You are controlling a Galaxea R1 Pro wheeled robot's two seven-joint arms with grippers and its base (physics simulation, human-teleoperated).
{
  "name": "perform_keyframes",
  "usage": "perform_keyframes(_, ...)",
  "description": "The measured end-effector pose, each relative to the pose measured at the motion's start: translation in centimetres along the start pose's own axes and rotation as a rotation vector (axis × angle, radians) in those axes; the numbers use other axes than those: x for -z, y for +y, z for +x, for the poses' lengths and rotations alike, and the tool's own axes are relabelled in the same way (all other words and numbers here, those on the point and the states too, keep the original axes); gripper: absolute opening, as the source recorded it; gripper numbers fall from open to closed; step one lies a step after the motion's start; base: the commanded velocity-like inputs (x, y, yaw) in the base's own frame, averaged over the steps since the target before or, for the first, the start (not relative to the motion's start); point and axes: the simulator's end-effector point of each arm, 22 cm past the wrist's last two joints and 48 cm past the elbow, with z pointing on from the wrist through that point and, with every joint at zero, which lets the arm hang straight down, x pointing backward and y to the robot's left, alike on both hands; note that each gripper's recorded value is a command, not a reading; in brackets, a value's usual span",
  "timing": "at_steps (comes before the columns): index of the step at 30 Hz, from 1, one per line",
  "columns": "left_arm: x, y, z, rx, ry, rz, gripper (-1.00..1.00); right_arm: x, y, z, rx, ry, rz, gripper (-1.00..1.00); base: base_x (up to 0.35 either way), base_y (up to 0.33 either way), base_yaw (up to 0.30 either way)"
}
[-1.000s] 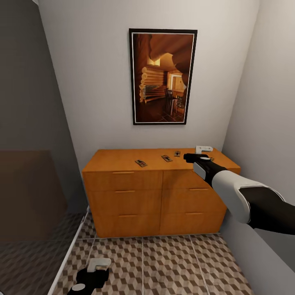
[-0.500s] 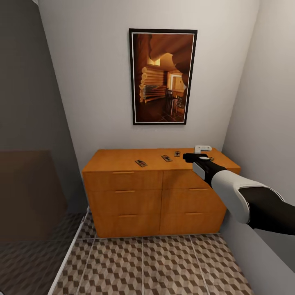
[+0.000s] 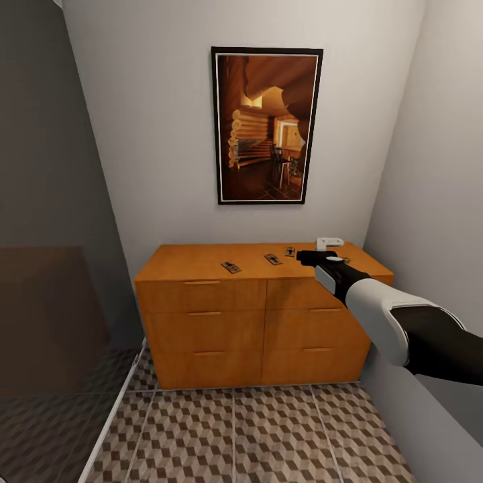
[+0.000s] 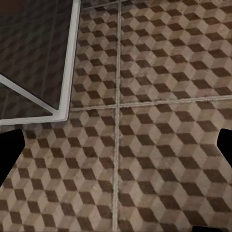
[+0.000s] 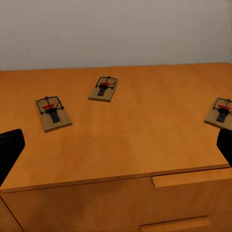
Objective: Take the four mousetraps from the cabinet in the bathroom and place them on the bathroom floor. Make sure all four end up on the same floor surface, and ensure that at least two of them are either under or directly next to the same bathroom sink.
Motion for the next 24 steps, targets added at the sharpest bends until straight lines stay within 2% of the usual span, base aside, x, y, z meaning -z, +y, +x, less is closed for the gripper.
perform_keyframes(14, 0.2, -1.2, 0.0, 0.012, 0.001, 0.011, 1.00, 0.0, -0.3, -0.1, -0.006, 0.006, 0.000, 1.00, 0.000, 0.000, 0.000)
perform_keyframes(19, 0.2, -1.4, 0.0, 0.013, 0.001, 0.013, 1.00, 0.0, -1.8, -0.5, -0.004, 0.058, 0.021, 1.00, 0.000, 0.000, 0.000)
perform_keyframes(24, 0.2, -1.7, 0.0, 0.017, 0.001, 0.017, 1.00, 1.2, -2.5, -4.7, 0.006, 0.124, 0.023, 1.00, 0.000, 0.000, 0.000)
